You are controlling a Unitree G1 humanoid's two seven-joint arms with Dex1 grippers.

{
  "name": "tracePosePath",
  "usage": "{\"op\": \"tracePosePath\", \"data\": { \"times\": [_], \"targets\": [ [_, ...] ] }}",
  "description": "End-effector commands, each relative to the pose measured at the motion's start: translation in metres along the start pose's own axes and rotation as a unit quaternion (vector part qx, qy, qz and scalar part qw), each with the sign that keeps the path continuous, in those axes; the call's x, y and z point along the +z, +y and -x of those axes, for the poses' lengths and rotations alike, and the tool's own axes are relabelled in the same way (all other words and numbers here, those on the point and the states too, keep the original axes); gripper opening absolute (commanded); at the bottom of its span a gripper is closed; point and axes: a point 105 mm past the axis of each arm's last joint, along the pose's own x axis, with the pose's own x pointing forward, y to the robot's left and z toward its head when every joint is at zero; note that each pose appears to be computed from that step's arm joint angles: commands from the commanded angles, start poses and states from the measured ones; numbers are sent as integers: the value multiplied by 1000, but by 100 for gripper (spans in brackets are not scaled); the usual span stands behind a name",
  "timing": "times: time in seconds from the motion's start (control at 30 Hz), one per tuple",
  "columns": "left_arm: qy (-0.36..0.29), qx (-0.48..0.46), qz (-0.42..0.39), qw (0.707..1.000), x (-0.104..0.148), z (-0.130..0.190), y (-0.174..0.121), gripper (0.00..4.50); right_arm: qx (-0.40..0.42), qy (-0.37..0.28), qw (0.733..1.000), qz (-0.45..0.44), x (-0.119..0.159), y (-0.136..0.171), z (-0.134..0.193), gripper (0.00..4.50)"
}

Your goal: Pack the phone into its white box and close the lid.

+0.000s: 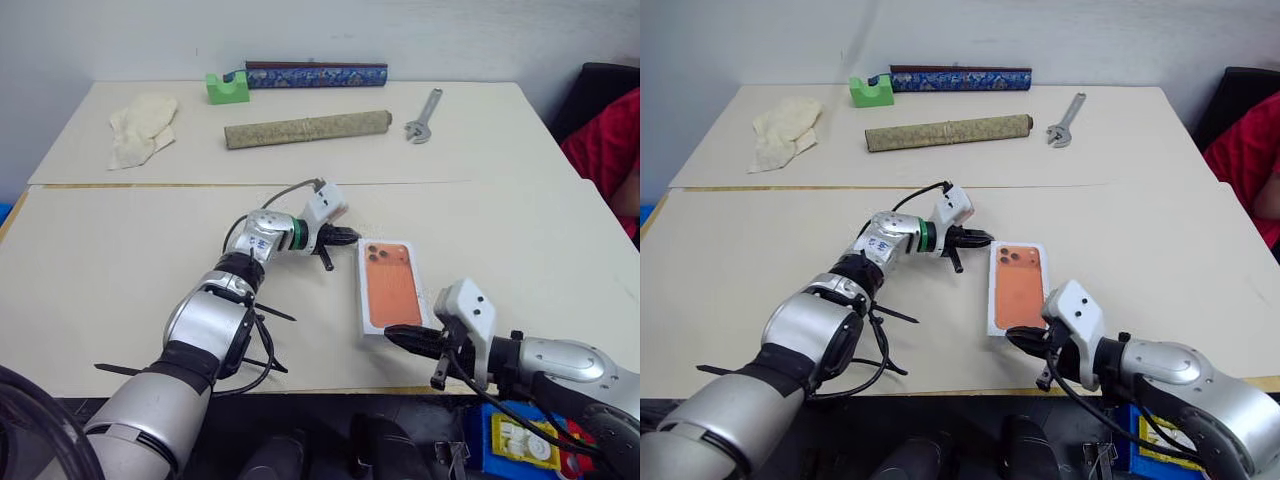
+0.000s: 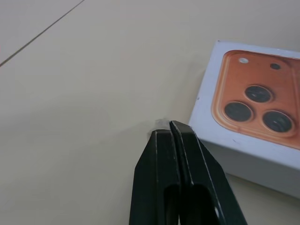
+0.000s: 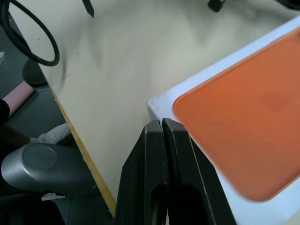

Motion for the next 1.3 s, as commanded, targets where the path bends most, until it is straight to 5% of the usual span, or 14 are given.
{"op": "tracePosePath", "data": {
  "times": [0.03, 0.27, 0.43, 0.63, 0.73, 0.8, 0.97, 1.03, 1.17, 1.3],
  "targets": [
    [-43, -109, -35, 993, 26, 3, -21, 0, -31, -36, 999, 14, 15, -8, 6, 4],
    [-121, -164, -49, 978, 61, 15, -27, 0, -78, 5, 997, 3, -7, -28, 0, 4],
    [-46, -288, -102, 951, 32, 3, -70, 0, -94, 58, 994, 7, -39, -35, -5, 4],
    [122, -231, -175, 949, -34, -3, -63, 0, -111, 69, 991, 18, -54, -40, -9, 4],
    [90, -209, -143, 963, -26, 6, -51, 0, -120, 24, 991, 57, -37, -42, -5, 4],
    [54, -224, -106, 967, -16, 19, -47, 40, -117, -9, 991, 65, -23, -43, 2, 0],
    [-21, -238, -7, 971, -3, 106, -30, 188, -41, -42, 995, 81, 8, -45, 51, 131],
    [-28, -227, 25, 973, -6, 163, -33, 246, -3, -38, 996, 84, 20, -48, 80, 196],
    [-3, -215, 74, 974, -4, 240, -62, 376, 28, -14, 996, 79, 32, -59, 118, 341],
    [29, -146, 76, 986, -3, 278, -76, 450, 12, 8, 995, 101, 38, -79, 139, 443]
  ]
}}
